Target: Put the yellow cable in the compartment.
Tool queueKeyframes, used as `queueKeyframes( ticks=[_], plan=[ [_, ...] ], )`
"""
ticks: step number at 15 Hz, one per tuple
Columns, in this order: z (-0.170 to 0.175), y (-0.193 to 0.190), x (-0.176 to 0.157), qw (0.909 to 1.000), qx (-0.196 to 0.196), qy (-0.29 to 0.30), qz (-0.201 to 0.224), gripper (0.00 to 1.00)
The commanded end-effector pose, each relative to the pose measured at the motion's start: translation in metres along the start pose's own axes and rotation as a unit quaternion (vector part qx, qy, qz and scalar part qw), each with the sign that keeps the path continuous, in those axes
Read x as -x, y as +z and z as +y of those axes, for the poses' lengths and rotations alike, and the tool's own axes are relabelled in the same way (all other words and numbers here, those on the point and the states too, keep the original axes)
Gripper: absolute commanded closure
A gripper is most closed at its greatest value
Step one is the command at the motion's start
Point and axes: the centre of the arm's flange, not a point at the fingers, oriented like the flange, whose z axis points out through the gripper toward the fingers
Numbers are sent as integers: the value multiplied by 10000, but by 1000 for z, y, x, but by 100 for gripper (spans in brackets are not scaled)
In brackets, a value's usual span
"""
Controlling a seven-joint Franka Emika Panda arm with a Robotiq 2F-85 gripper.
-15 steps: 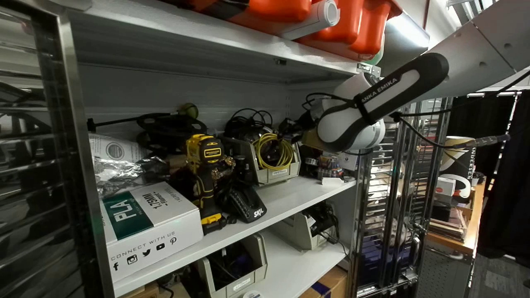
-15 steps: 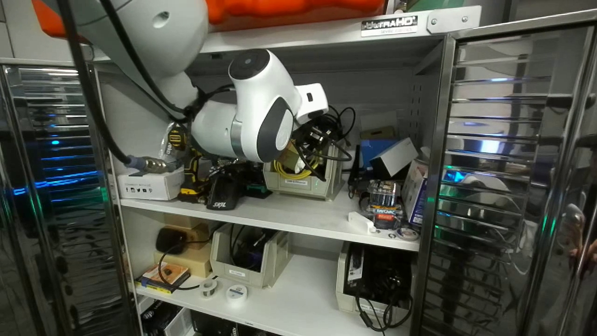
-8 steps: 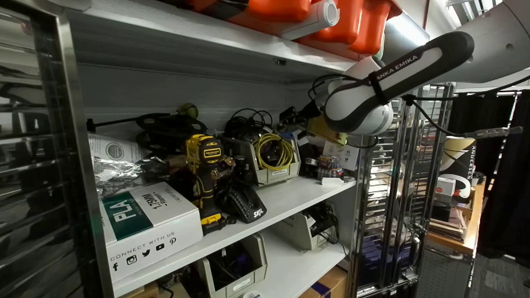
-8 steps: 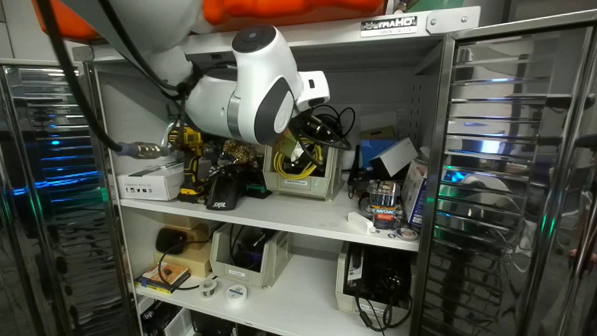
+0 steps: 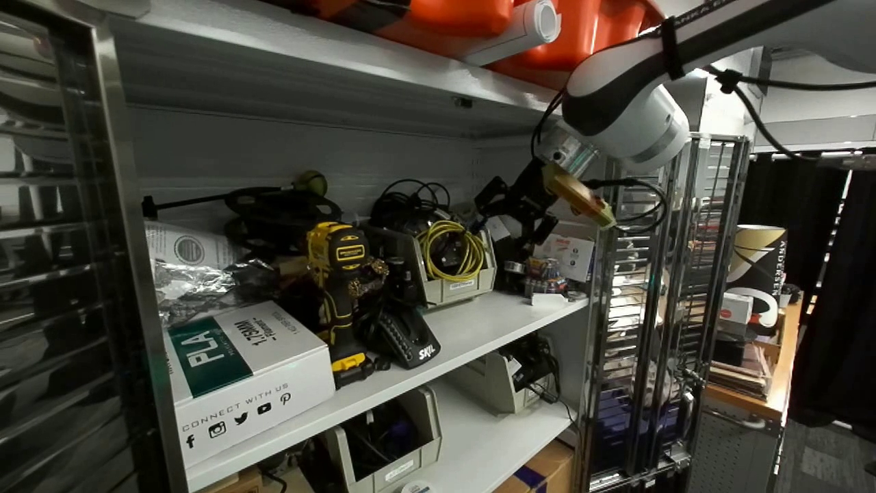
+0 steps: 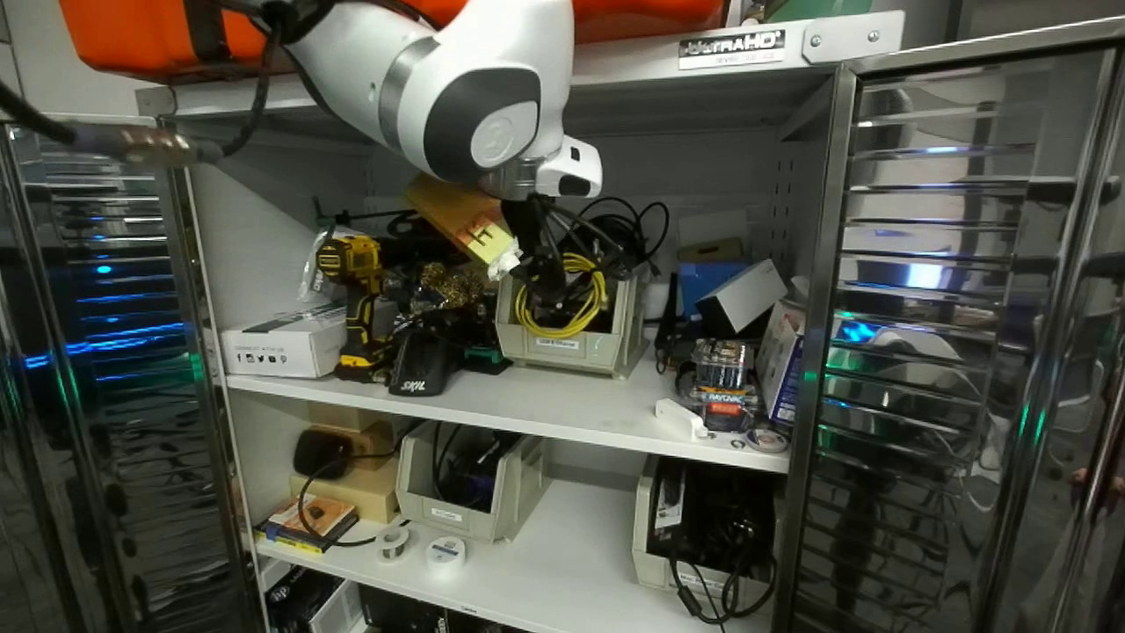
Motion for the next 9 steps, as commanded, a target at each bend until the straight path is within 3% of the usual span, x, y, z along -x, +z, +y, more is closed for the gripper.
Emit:
queueKeyframes(
  ticks=[1,6,9],
  plan=[
    [3,-56,39,9950,410,146,-898,0],
    [10,-84,78,9693,1067,109,-2214,0],
    [8,-106,104,9502,1479,-102,-2739,0]
  ],
)
